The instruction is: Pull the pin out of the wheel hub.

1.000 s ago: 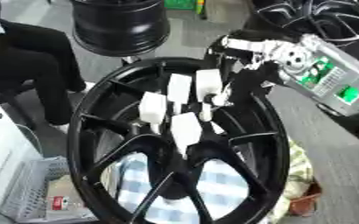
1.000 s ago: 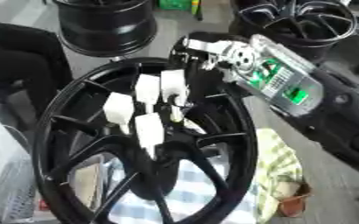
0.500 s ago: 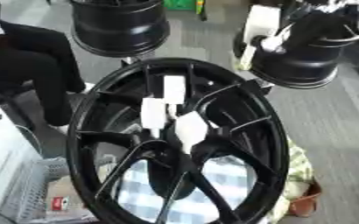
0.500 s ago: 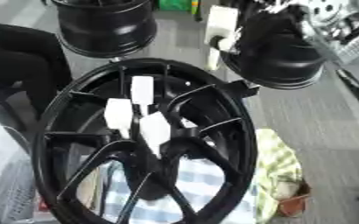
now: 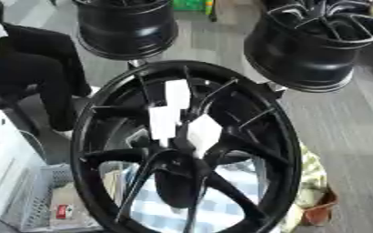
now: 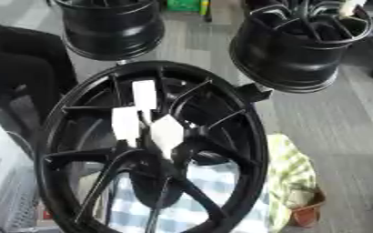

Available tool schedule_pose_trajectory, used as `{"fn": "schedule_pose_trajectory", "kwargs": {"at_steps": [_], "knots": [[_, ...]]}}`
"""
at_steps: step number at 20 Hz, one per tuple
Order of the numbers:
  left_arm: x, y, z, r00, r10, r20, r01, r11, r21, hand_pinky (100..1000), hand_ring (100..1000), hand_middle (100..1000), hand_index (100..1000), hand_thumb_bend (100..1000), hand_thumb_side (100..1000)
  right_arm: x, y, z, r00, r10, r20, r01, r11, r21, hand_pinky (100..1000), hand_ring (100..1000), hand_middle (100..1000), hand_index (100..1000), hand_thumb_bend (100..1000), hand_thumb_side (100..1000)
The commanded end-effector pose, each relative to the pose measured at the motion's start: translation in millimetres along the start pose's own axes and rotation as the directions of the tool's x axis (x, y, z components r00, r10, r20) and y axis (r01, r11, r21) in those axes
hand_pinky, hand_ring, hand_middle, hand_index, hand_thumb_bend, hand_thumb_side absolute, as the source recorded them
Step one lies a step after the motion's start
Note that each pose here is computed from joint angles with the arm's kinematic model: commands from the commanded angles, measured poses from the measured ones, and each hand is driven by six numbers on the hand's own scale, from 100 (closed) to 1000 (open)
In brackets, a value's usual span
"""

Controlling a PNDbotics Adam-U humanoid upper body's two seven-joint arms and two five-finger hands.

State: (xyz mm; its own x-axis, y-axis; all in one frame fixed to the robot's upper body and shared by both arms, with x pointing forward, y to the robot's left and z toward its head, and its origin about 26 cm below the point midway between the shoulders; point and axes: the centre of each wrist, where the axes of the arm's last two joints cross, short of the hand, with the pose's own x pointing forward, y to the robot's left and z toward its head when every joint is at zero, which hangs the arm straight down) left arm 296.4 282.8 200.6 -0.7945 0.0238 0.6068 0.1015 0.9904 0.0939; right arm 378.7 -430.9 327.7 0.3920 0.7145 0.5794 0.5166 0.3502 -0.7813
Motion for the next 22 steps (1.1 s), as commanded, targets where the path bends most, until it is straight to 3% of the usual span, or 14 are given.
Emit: {"fn": "schedule_pose_trajectory", "kwargs": {"at_steps": [1,5,6,7,8,9,11,15,22], "knots": [[6.3,5.0,-5.0,0.999,-0.027,0.025,0.027,1.0,-0.009,784,754,655,810,100,578,-30.4,-26.7,-28.3,0.986,0.034,-0.163,-0.065,0.98,-0.187,744,551,404,469,270,100],[6.2,4.7,-4.8,0.999,-0.027,0.025,0.027,1.0,-0.011,784,754,655,810,100,575,-53.6,-21.1,-50.4,0.944,0.048,-0.325,-0.14,0.954,-0.265,754,585,464,530,286,100],[6.1,4.7,-4.7,0.999,-0.027,0.025,0.027,1.0,-0.011,784,754,655,810,100,575,-56.5,-18.0,-54.4,0.934,0.045,-0.353,-0.149,0.95,-0.273,759,605,491,563,327,100],[6.1,4.7,-4.6,0.999,-0.027,0.025,0.027,1.0,-0.011,784,754,655,810,100,575,-58.9,-13.4,-57.6,0.925,0.042,-0.377,-0.153,0.951,-0.269,770,651,560,642,402,100],[6.1,4.7,-4.5,0.999,-0.027,0.024,0.027,1.0,-0.01,784,754,655,810,100,575,-60.8,-8.5,-60.2,0.918,0.043,-0.394,-0.154,0.955,-0.254,772,663,577,660,421,100],[6.1,4.7,-4.5,0.999,-0.027,0.025,0.027,1.0,-0.011,784,754,655,810,100,574,-62.5,-2.7,-62.1,0.913,0.046,-0.404,-0.146,0.964,-0.221,787,748,711,784,555,138],[6.0,4.7,-4.4,0.999,-0.028,0.025,0.029,1.0,-0.011,784,754,655,810,100,574,-63.5,3.6,-64.4,0.915,0.054,-0.4,-0.126,0.98,-0.154,793,769,761,828,533,219],[5.8,4.3,-4.2,0.999,-0.029,0.024,0.029,0.999,-0.012,784,754,656,810,100,574,-60.7,3.1,-65.7,0.923,0.063,-0.38,-0.114,0.987,-0.113,789,767,762,822,531,241],[5.6,4.4,-3.7,0.999,-0.03,0.022,0.03,0.999,-0.012,784,754,656,810,100,576,-50.3,-7.1,-64.8,0.94,0.015,-0.341,-0.081,0.98,-0.18,771,729,713,787,545,210]]}}
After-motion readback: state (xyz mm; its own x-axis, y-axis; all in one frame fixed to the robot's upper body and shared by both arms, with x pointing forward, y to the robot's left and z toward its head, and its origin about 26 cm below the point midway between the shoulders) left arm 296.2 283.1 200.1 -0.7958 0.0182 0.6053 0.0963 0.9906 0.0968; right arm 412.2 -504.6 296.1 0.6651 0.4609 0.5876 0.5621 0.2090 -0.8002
